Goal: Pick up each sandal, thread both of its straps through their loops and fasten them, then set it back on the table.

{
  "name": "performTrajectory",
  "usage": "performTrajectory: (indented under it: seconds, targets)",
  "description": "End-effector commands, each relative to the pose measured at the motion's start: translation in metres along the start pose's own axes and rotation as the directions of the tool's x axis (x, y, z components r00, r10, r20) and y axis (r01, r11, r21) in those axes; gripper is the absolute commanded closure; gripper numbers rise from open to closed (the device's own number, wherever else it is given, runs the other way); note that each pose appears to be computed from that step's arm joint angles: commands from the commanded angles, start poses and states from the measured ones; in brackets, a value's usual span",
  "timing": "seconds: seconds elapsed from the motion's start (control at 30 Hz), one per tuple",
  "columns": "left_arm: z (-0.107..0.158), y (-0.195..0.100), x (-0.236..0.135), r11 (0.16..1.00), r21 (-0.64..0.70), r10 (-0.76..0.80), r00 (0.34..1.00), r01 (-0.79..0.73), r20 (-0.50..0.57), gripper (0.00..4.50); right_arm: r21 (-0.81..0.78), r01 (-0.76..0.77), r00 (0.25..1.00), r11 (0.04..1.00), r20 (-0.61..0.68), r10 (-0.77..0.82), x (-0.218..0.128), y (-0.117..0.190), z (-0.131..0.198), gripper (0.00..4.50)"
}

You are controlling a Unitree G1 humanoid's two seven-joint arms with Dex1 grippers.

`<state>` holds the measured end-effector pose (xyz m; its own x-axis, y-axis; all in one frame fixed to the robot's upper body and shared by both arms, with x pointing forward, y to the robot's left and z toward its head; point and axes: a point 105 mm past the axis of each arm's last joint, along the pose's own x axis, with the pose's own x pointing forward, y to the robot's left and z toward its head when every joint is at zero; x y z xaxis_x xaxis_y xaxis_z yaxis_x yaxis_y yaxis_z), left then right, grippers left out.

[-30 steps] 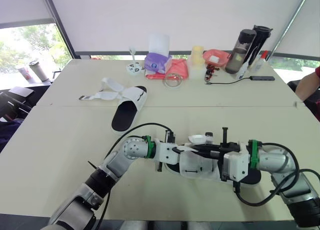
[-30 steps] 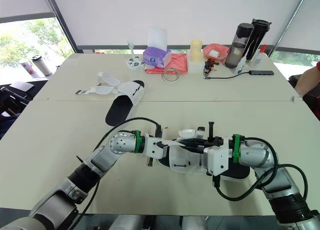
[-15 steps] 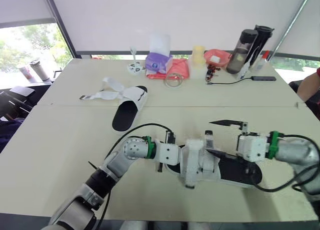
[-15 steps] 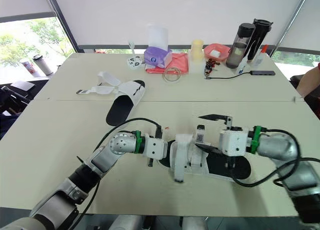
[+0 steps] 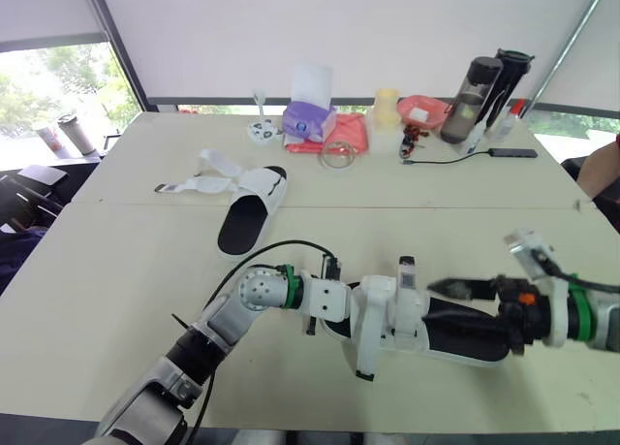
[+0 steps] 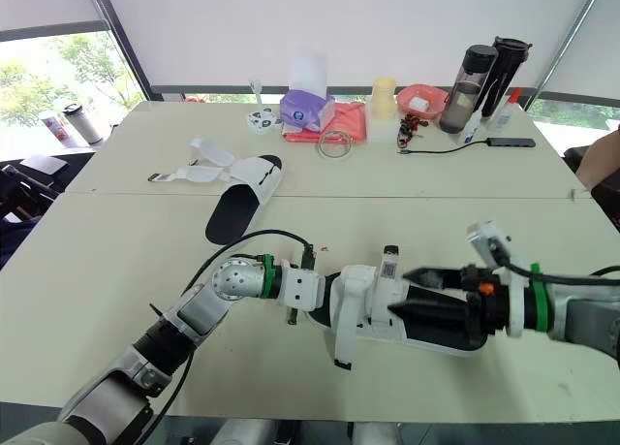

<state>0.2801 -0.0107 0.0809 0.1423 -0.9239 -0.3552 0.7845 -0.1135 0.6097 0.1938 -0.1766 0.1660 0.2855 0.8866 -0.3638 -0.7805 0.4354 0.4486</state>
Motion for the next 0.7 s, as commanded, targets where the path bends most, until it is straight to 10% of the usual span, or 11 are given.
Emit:
performTrajectory:
  seconds: [0.03, 0.7]
  targets:
    - [-0.007, -0.026, 0.008, 0.994, -0.073, -0.083, 0.996, 0.081, -0.021, 4.50, 0.007, -0.054, 0.998, 0.998, -0.008, 0.054, 0.004, 0.020, -0.004, 0.05]
    - [0.027, -0.050, 0.008, 0.977, -0.172, -0.118, 0.991, 0.127, 0.062, 4.50, 0.096, 0.061, 0.997, 0.994, -0.052, -0.056, 0.043, 0.035, -0.064, 0.05]
